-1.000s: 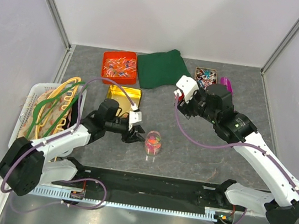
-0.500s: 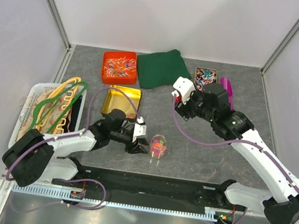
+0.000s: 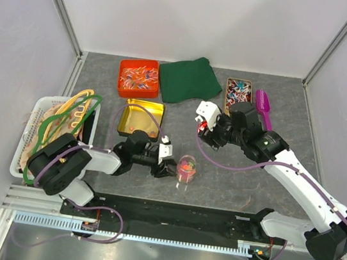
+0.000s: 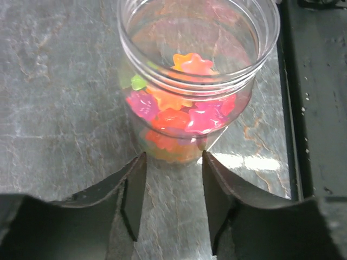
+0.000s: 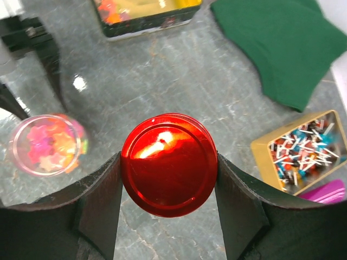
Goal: Pack the candies
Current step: Close the bottle lid on the packing bottle.
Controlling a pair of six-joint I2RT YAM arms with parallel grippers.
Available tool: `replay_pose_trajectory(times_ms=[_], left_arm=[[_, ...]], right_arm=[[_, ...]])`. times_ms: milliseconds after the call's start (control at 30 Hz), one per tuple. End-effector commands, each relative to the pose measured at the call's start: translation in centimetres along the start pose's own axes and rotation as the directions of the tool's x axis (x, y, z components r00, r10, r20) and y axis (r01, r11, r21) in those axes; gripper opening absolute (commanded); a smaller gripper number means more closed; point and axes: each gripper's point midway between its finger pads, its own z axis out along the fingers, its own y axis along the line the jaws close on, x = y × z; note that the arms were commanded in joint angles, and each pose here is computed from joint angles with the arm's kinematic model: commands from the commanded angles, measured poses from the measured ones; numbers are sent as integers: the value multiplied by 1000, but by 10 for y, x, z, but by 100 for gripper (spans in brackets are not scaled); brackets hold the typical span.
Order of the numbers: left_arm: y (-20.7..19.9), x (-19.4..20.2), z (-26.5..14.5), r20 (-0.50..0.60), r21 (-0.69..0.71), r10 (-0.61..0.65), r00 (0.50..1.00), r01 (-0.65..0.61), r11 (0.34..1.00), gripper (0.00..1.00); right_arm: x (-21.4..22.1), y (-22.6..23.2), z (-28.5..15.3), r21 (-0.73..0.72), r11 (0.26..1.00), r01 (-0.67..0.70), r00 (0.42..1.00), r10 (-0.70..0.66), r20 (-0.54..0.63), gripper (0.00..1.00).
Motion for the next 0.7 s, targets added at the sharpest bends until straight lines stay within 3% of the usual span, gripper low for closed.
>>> replay_pose_trajectory(times_ms=[0, 33, 67, 133, 667], left_arm=[[15, -25, 8, 99, -50, 59, 993, -55, 997, 63], [18, -21, 10, 92, -59, 56, 994, -51, 997, 76], [19, -21, 10, 94, -66, 58, 994, -52, 996, 77], [23, -27, 12, 119, -78, 69, 991, -60, 995, 99], [13, -32, 33, 202, -11, 55, 978, -54, 998, 100]], right_arm=[[4, 13, 4, -67, 998, 7, 1000, -7, 7, 56], [4, 14, 3, -77, 997, 8, 1000, -8, 3, 56], [3, 14, 3, -77, 997, 7, 1000, -7, 5, 56], [4, 17, 1, -89, 996, 8, 1000, -7, 3, 56], [26, 54, 4, -267, 964, 4, 999, -13, -32, 57]])
